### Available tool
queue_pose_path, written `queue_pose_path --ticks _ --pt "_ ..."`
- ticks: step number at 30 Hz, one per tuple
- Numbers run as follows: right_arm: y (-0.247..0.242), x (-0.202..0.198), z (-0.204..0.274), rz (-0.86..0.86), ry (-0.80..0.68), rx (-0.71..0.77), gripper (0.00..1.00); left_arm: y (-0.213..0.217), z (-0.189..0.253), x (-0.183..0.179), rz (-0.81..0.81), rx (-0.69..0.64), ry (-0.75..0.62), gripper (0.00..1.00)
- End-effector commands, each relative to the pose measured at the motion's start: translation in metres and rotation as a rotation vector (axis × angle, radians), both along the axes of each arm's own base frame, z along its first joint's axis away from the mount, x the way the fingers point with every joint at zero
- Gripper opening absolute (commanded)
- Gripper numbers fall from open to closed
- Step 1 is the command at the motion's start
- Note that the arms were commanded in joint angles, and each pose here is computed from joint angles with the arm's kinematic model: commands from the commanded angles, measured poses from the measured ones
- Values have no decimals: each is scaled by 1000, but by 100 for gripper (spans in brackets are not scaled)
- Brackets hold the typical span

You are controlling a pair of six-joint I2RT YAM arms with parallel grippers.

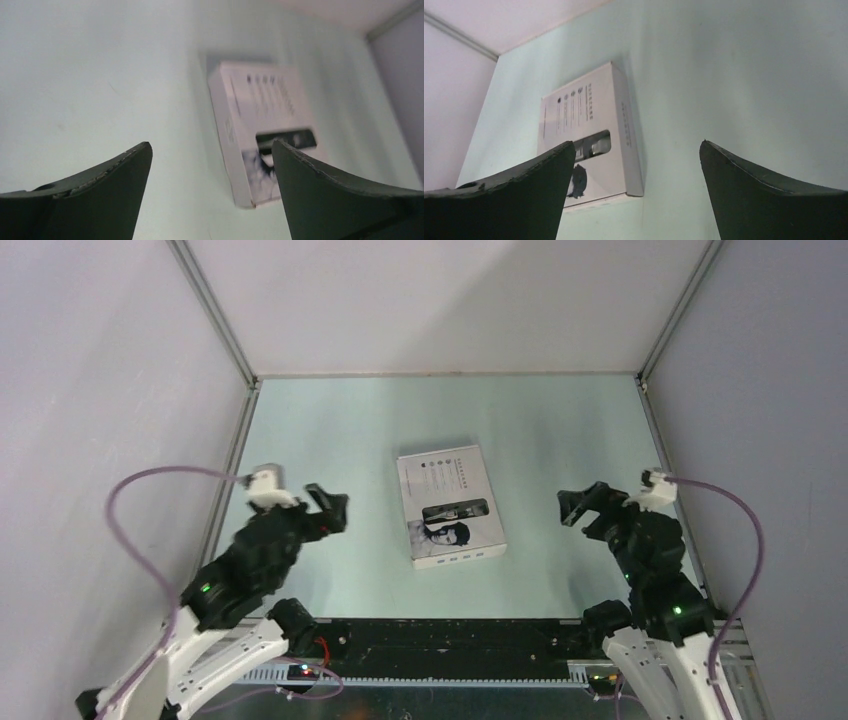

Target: Sort the hair-cutting tools

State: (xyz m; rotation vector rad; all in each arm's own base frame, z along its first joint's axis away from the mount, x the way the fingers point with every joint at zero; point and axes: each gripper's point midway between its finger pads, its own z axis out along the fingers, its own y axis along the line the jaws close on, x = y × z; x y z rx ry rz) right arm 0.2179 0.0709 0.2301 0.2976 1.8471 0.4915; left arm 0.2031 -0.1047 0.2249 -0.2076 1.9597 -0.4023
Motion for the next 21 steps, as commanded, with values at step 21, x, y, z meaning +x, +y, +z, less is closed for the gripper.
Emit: queue_pose_path --ticks 21 --pt "-99 -52 80 -393 -345 -165 99 147 87 -42 413 82 -524 100"
